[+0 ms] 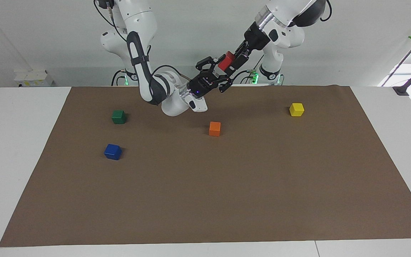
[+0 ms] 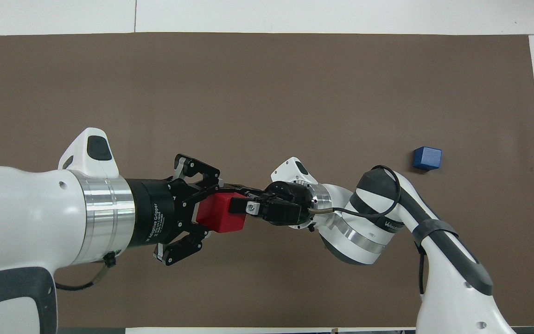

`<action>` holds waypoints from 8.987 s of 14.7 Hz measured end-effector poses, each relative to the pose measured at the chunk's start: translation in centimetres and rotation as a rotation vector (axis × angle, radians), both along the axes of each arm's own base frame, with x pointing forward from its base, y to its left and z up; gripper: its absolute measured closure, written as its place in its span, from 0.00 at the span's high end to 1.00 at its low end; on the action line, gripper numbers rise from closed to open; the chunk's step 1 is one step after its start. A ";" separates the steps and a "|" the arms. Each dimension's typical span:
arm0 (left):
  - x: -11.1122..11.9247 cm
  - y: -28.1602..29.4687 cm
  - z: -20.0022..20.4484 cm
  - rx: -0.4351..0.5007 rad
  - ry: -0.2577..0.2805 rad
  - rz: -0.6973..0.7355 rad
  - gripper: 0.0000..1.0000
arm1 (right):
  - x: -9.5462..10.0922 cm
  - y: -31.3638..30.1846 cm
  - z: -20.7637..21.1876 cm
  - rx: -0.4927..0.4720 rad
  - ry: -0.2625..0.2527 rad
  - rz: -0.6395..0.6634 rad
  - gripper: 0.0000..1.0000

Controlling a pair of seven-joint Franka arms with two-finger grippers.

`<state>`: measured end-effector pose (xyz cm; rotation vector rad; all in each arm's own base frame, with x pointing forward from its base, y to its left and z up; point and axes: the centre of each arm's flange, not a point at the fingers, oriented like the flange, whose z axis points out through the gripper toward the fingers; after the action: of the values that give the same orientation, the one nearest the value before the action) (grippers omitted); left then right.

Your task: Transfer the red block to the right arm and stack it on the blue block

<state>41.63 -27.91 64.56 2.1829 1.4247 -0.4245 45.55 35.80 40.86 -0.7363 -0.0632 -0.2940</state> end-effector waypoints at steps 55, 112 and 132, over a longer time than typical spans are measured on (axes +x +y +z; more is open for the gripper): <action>10.4 25.4 -1.7 0.521 -0.250 -1.166 1.00 | 11.2 -33.1 3.4 -2.380 0.602 -0.052 0.59; 10.0 23.8 -1.1 0.477 -0.294 -1.181 1.00 | 9.2 -36.7 22.9 -2.421 0.321 0.055 1.00; 10.0 23.8 -1.1 0.477 -0.294 -1.181 1.00 | 7.0 -38.7 24.6 -2.410 0.332 -0.012 1.00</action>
<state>51.68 -4.08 63.43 3.1292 -0.0759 -0.1071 52.59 -2.90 65.44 -3.1597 -0.0762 0.0643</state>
